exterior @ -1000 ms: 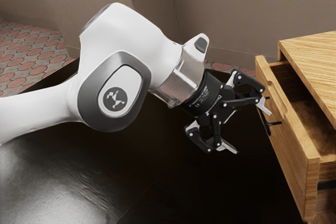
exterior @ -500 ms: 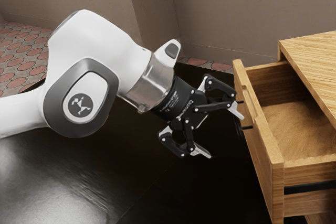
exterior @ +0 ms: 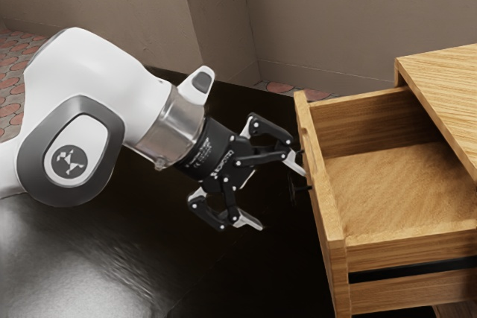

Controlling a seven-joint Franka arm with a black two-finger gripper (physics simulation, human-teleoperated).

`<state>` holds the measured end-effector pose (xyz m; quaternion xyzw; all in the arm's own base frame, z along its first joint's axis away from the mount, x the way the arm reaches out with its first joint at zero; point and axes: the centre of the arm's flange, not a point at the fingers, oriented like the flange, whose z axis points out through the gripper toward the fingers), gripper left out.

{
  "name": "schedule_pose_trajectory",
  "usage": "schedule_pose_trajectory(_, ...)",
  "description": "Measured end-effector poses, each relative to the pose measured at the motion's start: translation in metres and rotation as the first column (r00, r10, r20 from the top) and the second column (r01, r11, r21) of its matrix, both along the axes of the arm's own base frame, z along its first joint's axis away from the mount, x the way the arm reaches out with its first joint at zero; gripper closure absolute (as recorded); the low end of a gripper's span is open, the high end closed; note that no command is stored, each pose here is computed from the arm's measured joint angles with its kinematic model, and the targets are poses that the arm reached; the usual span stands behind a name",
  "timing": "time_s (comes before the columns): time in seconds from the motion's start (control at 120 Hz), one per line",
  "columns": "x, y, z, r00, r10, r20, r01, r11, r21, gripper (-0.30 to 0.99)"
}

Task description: Pull the drawer handle with one arm to open the drawer

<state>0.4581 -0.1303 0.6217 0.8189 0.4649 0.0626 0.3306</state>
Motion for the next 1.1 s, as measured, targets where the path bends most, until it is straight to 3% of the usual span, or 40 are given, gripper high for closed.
schedule_pose_trajectory(0.767,-0.035,0.037,0.002,0.999,0.044,0.018,-0.043,0.999,-0.012,0.0)
schedule_pose_trajectory(1.1,-0.051,0.051,0.001,0.998,0.045,0.039,-0.046,0.999,0.015,0.0)
